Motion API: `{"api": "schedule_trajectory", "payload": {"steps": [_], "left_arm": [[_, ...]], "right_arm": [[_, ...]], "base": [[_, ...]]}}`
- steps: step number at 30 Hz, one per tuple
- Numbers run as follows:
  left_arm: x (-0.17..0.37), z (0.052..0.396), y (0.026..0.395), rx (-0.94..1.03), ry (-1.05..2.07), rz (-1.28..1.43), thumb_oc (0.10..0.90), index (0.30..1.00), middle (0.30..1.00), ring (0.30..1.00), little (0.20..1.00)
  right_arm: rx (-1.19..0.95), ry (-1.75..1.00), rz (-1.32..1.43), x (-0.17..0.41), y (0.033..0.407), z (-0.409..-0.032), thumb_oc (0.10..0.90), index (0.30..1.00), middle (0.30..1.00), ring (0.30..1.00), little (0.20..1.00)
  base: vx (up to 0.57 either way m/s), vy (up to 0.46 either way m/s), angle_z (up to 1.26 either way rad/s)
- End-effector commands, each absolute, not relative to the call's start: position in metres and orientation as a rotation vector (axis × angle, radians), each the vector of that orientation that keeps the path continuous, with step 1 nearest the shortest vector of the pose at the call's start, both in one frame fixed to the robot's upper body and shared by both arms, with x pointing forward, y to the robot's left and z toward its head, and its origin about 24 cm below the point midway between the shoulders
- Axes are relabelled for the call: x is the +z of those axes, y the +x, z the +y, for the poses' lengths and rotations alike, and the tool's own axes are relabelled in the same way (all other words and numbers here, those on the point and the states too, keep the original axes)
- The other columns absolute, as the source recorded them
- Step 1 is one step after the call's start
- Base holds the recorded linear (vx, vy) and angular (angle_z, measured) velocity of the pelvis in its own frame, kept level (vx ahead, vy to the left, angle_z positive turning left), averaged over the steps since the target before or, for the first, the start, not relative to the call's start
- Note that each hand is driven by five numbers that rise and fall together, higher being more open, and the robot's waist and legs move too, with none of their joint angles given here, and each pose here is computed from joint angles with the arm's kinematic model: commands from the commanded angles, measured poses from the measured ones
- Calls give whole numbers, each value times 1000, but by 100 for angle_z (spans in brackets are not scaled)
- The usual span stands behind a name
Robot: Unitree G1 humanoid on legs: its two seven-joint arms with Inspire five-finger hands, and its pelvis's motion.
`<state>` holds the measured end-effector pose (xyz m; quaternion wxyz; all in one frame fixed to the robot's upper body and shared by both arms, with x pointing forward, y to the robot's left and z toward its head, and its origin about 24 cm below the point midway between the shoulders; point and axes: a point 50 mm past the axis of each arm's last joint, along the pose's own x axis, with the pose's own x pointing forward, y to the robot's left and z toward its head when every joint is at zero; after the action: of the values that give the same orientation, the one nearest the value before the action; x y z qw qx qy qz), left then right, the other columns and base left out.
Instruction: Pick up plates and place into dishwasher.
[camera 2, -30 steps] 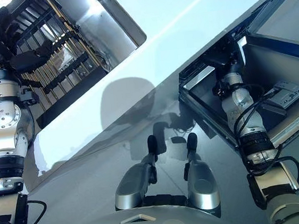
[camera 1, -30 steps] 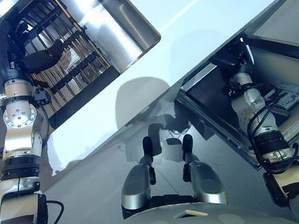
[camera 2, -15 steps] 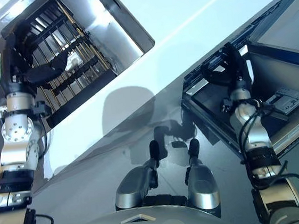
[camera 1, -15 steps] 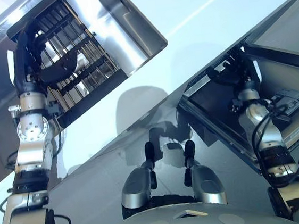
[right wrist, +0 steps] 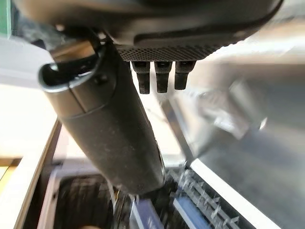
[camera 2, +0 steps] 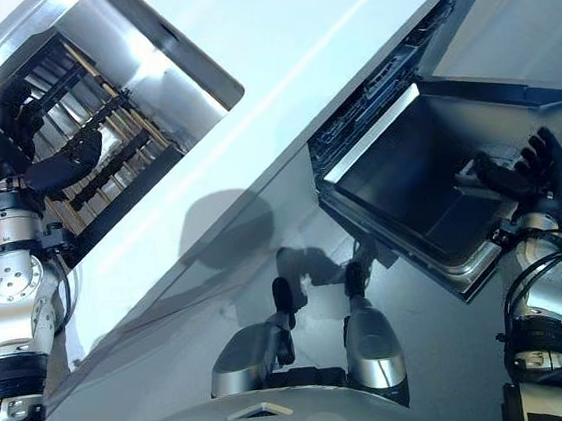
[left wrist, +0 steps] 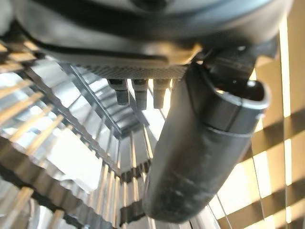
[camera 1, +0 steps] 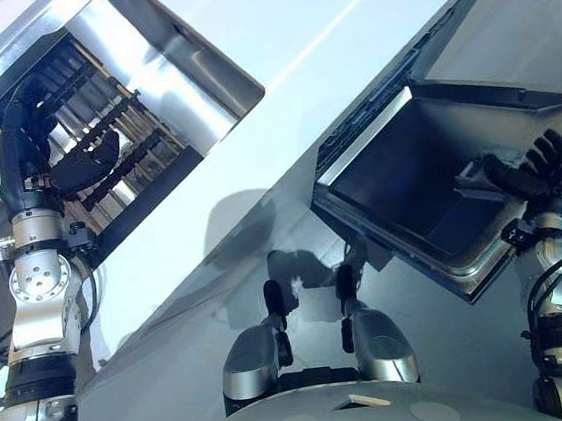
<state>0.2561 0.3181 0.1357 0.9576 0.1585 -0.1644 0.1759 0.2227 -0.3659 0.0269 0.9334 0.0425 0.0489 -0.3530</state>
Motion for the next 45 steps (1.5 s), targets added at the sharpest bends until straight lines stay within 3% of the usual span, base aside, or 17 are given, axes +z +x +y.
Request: {"api": "schedule_trajectory", "payload": {"steps": [1,5,13,24,33,38,45], "left_arm": [[154,309,275,346,264,-471,800,900,900,900,900],[161,303,284,348,254,-497,800,900,900,900,900],[175,289,299,347,144,-562,800,900,900,900,900],[201,296,298,374,109,-670,800,900,900,900,900],[213,301,296,365,141,-691,800,900,900,900,900],[213,306,288,381,150,-694,800,900,900,900,900],[210,317,277,398,173,-691,800,900,900,900,900]], "right_arm": [[-905,5,-108,79,212,-414,800,900,900,900,900],[-1108,38,-119,80,203,-430,800,900,900,900,900],[-1251,68,-259,104,208,-437,800,900,900,900,900],[-935,436,-343,86,229,-420,800,900,900,900,900],[-937,705,-350,64,231,-413,800,900,900,900,900],[-488,950,-419,68,262,-373,800,900,900,900,900],[317,1003,-426,98,286,-270,800,900,900,900,900]], "base": [[-18,-104,-13],[-34,-90,-12],[-105,-45,-11],[-54,-73,4],[2,-7,-2],[29,35,2],[51,9,-10]]}}
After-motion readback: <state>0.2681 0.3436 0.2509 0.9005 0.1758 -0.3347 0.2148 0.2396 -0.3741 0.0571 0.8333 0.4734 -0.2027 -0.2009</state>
